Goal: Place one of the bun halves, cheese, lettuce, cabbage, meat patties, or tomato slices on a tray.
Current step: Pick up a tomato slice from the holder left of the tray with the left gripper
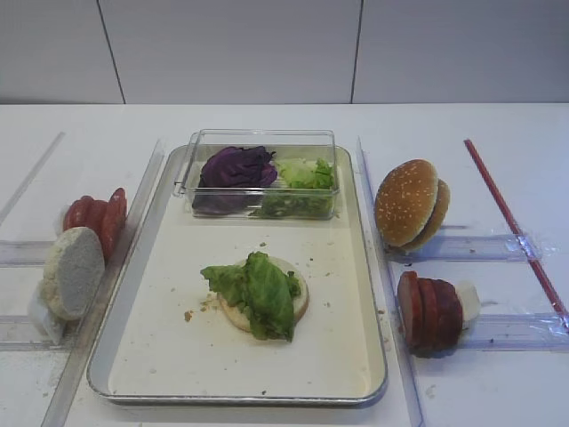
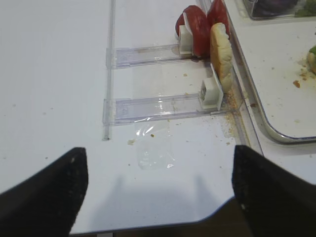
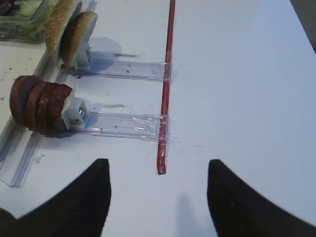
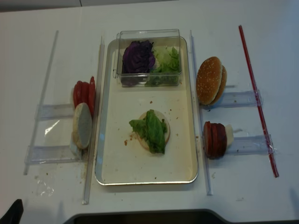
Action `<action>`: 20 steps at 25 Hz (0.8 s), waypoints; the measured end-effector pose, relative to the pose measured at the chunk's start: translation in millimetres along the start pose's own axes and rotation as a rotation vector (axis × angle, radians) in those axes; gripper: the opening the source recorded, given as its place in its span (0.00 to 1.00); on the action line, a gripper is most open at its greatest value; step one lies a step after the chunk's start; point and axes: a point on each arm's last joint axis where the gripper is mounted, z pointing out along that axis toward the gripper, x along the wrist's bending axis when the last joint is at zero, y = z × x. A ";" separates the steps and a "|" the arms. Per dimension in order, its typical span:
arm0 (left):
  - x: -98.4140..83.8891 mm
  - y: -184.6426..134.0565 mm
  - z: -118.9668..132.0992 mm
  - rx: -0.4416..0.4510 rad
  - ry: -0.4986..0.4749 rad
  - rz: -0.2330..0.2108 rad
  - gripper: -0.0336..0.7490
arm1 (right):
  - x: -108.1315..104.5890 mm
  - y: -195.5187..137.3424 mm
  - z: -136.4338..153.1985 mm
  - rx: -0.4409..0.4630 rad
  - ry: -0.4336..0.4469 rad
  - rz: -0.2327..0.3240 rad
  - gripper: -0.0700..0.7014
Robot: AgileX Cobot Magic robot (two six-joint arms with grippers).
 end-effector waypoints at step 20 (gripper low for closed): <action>0.3 0.0 0.0 0.000 0.004 0.002 0.75 | -0.1 0.0 0.0 0.000 -0.002 0.002 0.68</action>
